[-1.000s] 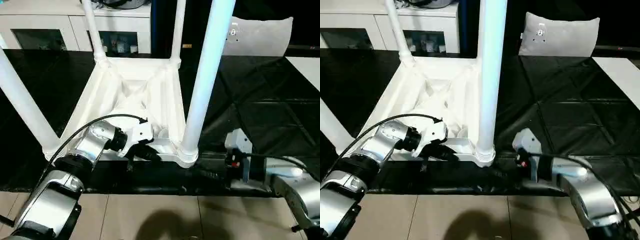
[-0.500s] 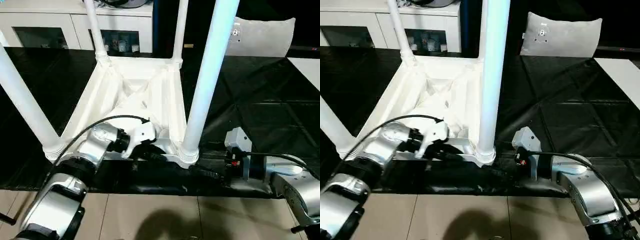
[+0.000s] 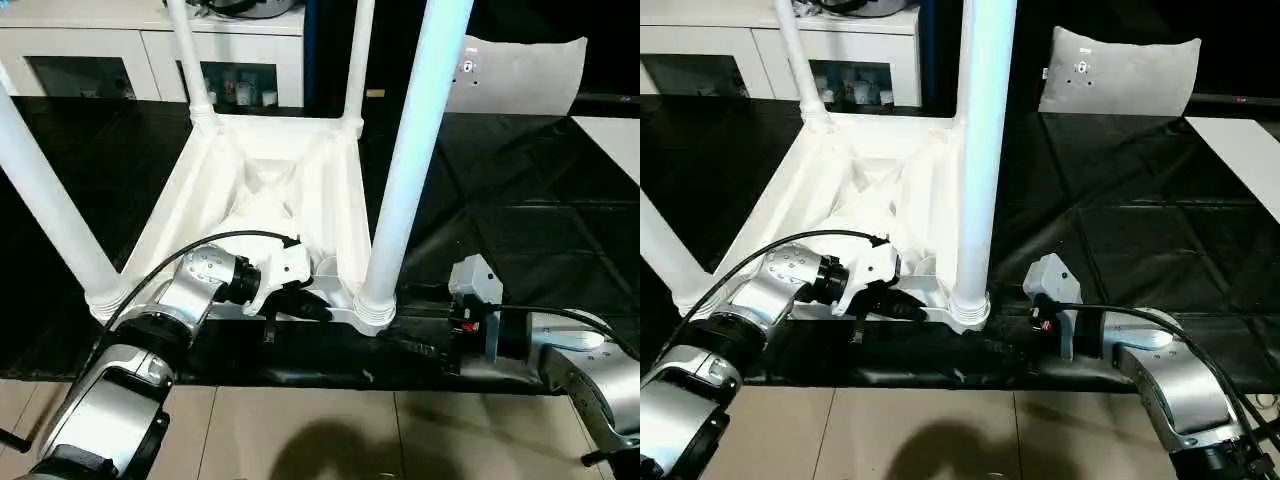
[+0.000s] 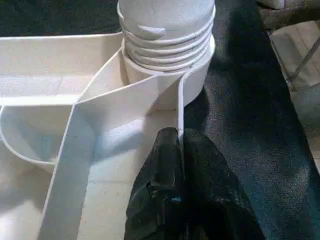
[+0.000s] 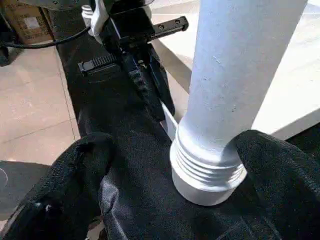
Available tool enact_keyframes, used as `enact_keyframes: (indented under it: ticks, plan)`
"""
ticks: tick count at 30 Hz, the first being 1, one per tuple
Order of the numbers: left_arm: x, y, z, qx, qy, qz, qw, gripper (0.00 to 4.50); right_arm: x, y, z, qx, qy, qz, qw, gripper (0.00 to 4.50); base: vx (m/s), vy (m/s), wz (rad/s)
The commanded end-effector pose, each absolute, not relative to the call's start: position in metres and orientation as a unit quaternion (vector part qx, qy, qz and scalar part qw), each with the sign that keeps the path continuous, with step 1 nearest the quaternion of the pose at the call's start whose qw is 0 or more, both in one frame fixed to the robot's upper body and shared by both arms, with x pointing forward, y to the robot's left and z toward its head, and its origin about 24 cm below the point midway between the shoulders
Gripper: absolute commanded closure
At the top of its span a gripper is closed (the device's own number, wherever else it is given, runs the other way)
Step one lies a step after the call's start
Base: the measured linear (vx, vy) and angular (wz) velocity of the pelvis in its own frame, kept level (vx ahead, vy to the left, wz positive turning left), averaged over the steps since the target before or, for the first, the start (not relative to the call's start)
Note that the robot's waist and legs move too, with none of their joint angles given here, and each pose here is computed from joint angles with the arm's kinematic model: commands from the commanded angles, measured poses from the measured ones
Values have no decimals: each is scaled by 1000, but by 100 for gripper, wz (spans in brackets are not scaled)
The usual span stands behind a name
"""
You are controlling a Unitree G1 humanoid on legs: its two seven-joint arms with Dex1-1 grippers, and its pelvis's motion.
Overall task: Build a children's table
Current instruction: Rotate leg to tighten
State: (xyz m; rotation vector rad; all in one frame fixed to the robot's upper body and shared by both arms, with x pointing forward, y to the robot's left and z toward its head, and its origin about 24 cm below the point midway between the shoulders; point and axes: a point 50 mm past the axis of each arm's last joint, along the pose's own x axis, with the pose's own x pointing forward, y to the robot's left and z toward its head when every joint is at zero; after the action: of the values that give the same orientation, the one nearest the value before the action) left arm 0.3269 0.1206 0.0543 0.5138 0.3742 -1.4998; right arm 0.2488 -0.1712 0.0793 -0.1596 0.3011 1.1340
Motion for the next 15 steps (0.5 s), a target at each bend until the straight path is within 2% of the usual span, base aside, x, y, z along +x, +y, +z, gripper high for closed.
enact_keyframes:
  ticks: [1, 7, 9, 10, 11, 15]
  plan:
    - [327, 134, 51, 246, 192, -658, 685, 443, 252, -172, 82, -76, 135, 532, 832, 0, 0, 0, 0]
    - [319, 130, 50, 279, 176, -692, 642, 443, 267, -173, 84, -81, 124, 522, 840, 0, 0, 0, 0]
    - [316, 128, 52, 282, 170, -708, 624, 443, 271, -173, 86, -80, 122, 535, 832, 0, 0, 0, 0]
    - [312, 125, 55, 288, 163, -727, 601, 443, 274, -171, 89, -78, 119, 559, 817, 0, 0, 0, 0]
    - [311, 124, 56, 293, 161, -734, 590, 450, 275, -170, 90, -78, 119, 573, 807, 29, 0, 0, 0]
    - [308, 122, 61, 308, 155, -750, 565, 450, 279, -165, 91, -77, 125, 606, 781, 42, 0, 0, 0]
